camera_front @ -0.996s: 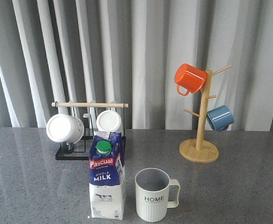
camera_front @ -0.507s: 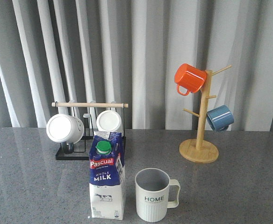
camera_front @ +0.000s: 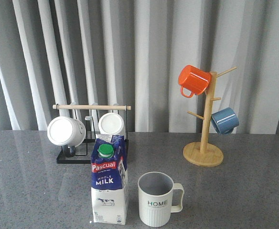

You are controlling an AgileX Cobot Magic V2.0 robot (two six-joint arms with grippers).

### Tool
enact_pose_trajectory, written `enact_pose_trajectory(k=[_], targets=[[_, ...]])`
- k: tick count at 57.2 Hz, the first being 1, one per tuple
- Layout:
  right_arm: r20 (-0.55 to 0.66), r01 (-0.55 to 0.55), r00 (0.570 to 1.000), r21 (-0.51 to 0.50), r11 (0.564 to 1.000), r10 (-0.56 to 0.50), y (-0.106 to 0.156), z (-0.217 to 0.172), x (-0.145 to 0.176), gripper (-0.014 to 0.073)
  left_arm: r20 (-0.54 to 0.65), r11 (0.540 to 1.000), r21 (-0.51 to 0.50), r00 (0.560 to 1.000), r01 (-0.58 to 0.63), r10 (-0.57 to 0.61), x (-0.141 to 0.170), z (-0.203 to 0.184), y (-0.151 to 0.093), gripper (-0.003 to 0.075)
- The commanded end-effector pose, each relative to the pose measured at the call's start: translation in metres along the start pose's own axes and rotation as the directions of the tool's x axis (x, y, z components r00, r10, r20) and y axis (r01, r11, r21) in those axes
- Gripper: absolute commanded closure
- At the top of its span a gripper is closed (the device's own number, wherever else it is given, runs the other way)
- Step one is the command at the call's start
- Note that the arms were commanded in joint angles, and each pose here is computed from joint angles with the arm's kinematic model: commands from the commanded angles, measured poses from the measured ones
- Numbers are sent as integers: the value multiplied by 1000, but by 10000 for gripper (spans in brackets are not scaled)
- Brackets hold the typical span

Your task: Place milk next to cup

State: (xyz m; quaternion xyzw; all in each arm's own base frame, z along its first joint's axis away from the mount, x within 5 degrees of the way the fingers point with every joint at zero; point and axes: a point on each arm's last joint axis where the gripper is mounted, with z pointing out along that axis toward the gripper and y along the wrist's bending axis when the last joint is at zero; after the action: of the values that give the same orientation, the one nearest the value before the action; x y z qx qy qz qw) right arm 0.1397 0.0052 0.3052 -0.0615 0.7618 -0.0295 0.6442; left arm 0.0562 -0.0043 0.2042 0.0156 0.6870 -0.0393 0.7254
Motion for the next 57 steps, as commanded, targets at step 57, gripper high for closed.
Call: enact_pose_trajectory(k=[57], targets=[[170,12,985,24,1000,-16,-1,-27,-8,601,86,1000,3,996,17,-17,-13,-2,0,728]])
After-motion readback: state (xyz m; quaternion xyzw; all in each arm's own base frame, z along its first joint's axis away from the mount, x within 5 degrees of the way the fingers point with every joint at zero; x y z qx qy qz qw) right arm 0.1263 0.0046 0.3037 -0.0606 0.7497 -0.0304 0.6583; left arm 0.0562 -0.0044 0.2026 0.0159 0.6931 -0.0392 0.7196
